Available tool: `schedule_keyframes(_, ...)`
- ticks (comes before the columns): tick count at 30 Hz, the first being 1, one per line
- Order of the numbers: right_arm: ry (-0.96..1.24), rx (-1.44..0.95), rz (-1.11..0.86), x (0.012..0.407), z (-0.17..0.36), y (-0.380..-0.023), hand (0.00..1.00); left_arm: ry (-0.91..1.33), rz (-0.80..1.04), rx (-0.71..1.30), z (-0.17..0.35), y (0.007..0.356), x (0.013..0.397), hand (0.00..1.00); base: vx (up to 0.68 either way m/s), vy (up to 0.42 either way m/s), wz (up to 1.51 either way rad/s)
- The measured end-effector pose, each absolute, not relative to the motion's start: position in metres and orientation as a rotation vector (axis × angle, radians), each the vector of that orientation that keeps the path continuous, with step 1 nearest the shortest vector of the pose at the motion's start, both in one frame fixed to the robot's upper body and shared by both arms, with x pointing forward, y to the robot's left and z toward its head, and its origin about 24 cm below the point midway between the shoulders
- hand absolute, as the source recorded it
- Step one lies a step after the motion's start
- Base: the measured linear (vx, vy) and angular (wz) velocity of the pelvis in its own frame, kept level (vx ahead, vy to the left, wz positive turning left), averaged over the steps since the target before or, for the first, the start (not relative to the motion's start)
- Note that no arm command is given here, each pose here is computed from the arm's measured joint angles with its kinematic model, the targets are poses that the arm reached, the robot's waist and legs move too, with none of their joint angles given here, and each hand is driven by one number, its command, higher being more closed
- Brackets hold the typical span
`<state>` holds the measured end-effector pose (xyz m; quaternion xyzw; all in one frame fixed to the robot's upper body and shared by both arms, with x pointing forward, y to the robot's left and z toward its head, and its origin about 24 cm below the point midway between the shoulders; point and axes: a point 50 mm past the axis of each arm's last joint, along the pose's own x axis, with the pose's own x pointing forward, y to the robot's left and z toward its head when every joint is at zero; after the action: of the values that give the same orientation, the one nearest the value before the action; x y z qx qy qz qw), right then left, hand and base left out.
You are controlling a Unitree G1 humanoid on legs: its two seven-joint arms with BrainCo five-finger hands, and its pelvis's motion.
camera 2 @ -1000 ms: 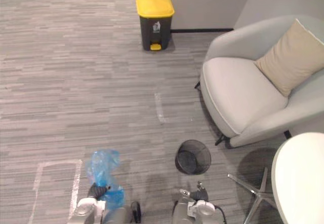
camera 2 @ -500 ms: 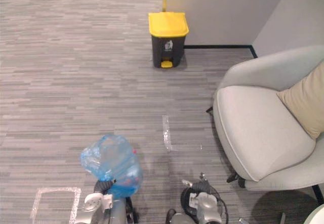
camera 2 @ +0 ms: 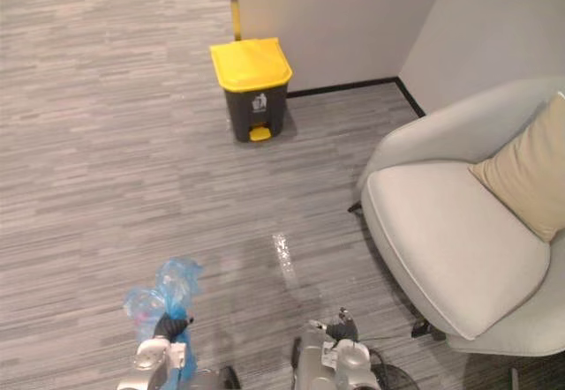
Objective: Gather rubbish on tea table into small bin, then transfer packed bag to large trash can.
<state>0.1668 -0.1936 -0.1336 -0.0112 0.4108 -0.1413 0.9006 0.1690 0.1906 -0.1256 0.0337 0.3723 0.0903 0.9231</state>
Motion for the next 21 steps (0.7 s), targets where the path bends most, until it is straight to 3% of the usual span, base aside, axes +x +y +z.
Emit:
schedule_keyframes(4, 0.908, -0.011, -0.328, 0.142, -0.143, -0.196, 0.00, 0.758, 0.199, 0.045, -0.125, 0.188, 0.171, 1.00, 0.27, -0.164, 0.38)
schedule_keyframes(11, 0.908, -0.004, -0.316, 0.141, -0.143, -0.190, 0.00, 0.771, 0.215, -0.025, -0.129, 0.175, 0.158, 1.00, 0.30, -0.082, 0.10)
schedule_keyframes(21, 0.934, 0.032, -0.378, 0.139, -0.145, -0.196, 0.00, 0.774, 0.152, 0.000, -0.129, 0.170, 0.166, 1.00, 0.43, 0.180, -0.17)
